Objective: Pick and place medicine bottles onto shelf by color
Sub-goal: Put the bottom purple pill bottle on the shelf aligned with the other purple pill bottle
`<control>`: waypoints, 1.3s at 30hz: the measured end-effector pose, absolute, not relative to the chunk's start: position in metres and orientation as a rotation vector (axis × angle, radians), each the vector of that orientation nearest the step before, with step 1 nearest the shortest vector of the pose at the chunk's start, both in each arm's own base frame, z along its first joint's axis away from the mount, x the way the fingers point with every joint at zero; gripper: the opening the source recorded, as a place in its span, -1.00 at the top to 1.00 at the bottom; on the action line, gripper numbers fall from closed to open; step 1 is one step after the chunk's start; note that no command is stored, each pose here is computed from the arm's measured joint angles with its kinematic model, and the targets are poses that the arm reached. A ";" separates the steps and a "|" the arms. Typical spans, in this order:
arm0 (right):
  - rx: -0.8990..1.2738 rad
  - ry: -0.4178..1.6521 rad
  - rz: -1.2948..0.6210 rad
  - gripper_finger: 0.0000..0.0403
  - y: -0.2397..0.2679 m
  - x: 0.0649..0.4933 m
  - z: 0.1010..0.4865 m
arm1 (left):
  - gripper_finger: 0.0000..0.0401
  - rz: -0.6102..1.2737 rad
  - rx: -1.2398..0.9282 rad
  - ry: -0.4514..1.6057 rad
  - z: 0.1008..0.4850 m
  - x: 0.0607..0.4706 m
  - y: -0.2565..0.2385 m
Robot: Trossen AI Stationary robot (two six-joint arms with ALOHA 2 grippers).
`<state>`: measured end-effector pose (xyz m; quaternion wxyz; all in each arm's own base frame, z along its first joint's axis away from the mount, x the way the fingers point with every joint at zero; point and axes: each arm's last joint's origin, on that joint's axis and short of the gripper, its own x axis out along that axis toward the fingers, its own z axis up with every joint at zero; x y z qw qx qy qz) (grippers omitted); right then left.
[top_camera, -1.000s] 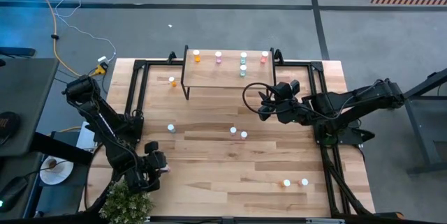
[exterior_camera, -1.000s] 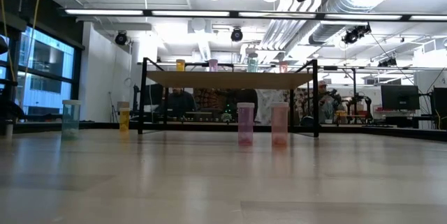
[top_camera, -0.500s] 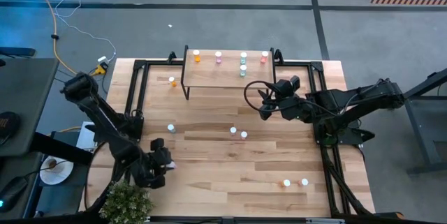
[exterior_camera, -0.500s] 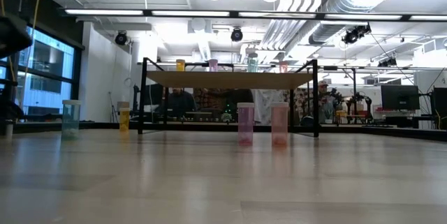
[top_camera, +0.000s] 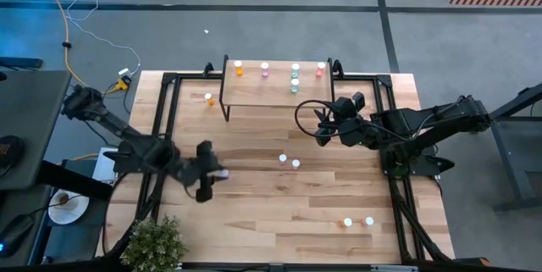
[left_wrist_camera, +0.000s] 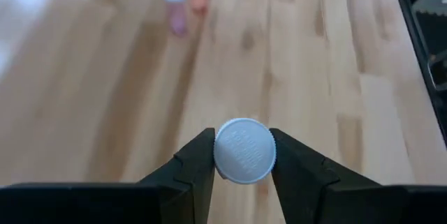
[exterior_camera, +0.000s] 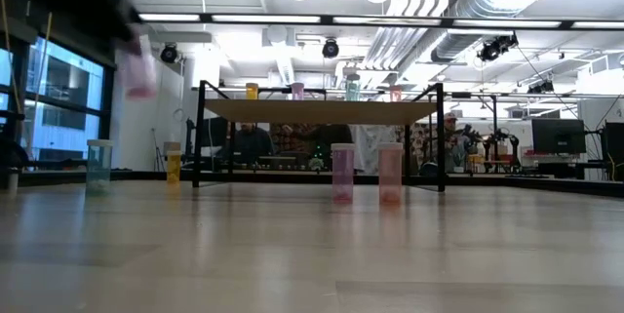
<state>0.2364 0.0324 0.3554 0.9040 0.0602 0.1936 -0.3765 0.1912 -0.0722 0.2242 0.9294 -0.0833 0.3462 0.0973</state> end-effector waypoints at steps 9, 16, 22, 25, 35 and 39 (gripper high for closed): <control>0.127 0.398 -0.777 0.16 0.032 0.237 0.356 | 0.43 0.203 -0.064 0.596 0.254 0.205 -0.016; 0.127 0.398 -0.777 0.16 0.033 0.237 0.356 | 0.43 0.266 0.038 0.537 0.289 0.213 0.029; 0.127 0.398 -0.777 0.16 0.033 0.237 0.356 | 0.43 0.342 0.101 0.503 0.318 0.218 0.070; 0.127 0.398 -0.777 0.16 0.033 0.237 0.356 | 0.43 0.367 0.125 0.502 0.331 0.223 0.090; 0.128 0.398 -0.776 0.16 0.033 0.237 0.356 | 0.43 0.419 0.137 0.603 0.362 0.246 0.159; 0.128 0.400 -0.773 0.16 0.033 0.237 0.356 | 0.43 0.395 0.119 0.674 0.361 0.256 0.180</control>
